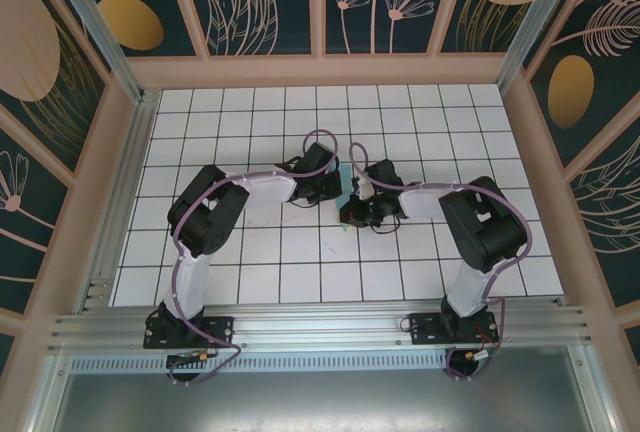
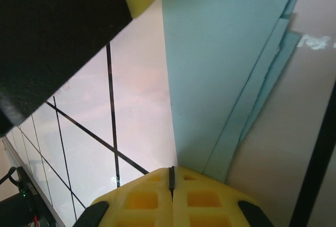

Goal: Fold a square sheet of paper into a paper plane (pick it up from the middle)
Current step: Fold the wing for the fifth time at the center of the table.

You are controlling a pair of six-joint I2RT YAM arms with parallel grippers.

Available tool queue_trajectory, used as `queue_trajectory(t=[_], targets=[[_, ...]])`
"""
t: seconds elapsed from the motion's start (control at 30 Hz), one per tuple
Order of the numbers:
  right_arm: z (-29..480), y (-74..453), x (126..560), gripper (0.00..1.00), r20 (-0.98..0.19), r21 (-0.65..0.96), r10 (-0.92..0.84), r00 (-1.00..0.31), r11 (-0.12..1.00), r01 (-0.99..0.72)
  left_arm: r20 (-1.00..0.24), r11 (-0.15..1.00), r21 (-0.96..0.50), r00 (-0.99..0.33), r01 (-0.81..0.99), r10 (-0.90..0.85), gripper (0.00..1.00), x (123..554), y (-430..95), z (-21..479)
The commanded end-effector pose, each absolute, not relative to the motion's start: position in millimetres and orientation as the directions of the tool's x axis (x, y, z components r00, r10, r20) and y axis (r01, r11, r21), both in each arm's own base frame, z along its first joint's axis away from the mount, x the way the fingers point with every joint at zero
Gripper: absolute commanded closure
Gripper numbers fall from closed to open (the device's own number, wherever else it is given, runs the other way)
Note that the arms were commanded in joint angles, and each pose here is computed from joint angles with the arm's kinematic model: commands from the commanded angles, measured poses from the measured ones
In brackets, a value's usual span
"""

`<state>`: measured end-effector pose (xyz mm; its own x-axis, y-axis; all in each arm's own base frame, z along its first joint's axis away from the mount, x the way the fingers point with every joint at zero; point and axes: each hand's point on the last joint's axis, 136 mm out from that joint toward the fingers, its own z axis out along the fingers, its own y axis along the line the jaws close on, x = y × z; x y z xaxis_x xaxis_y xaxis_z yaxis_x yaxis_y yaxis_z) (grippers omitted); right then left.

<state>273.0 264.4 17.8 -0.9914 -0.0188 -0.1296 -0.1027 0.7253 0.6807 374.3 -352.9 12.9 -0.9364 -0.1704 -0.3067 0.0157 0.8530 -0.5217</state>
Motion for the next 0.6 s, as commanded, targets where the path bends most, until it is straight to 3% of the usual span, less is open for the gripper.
queue_trajectory(t=[0.0, 0.33, 0.57], targets=[[-5, 247, 249, 0.96, -0.041, 0.615, -0.029, -0.999, 0.787, -0.048, -0.159, 0.941, -0.325, -0.976, -0.089, -0.148, 0.95, 337, -309, -61], [13, 238, 207, 0.95, -0.001, 0.669, -0.089, -0.996, 0.741, -0.067, -0.161, 0.946, -0.315, -0.977, -0.083, -0.139, 0.95, 337, -308, -64], [66, 221, 270, 0.95, -0.179, 0.724, 0.113, -0.977, 0.688, -0.053, -0.179, 0.932, -0.356, -0.975, -0.064, -0.135, 0.95, 340, -316, -49]])
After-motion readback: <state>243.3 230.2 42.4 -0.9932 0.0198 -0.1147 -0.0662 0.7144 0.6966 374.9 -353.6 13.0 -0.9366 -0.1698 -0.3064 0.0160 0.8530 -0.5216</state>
